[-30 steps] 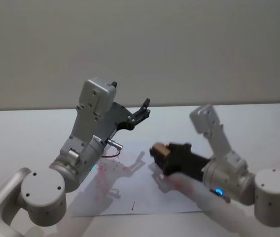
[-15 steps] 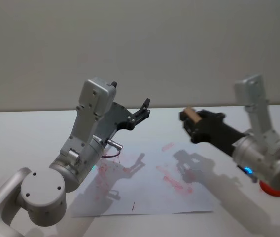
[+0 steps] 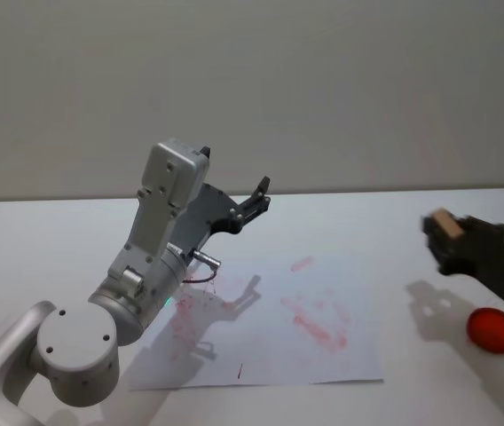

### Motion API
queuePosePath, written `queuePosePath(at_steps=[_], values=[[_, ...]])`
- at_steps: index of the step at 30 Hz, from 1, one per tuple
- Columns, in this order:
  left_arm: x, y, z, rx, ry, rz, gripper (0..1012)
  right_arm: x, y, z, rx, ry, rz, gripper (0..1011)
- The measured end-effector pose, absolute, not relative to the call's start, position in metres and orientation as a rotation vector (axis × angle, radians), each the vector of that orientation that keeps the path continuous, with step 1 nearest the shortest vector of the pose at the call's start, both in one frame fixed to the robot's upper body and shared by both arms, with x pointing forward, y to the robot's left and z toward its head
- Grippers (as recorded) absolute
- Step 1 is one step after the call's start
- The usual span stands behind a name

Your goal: Use the one hand to pick up the stamp and affix it onto the A4 paper.

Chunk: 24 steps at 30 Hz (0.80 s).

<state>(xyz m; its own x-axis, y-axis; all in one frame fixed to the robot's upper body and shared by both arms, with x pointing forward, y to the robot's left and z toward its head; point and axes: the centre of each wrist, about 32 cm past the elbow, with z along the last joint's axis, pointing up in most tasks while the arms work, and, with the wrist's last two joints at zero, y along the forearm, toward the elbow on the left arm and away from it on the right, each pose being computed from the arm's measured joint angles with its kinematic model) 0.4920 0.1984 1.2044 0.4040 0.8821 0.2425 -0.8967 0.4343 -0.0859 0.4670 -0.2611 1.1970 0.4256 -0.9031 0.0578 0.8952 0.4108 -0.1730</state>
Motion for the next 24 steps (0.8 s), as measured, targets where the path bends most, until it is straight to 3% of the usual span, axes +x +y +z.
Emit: queuePosePath(at_steps=[9, 24], values=[[0.492, 0.198, 1.204, 0.061, -0.268, 1.124, 1001, 0.443, -0.295, 1.188, -0.298, 0.084, -1.228, 219], [0.492, 0.198, 1.204, 0.061, -0.268, 1.124, 1001, 0.431, -0.308, 1.181, -0.394, 0.131, -1.233, 219]])
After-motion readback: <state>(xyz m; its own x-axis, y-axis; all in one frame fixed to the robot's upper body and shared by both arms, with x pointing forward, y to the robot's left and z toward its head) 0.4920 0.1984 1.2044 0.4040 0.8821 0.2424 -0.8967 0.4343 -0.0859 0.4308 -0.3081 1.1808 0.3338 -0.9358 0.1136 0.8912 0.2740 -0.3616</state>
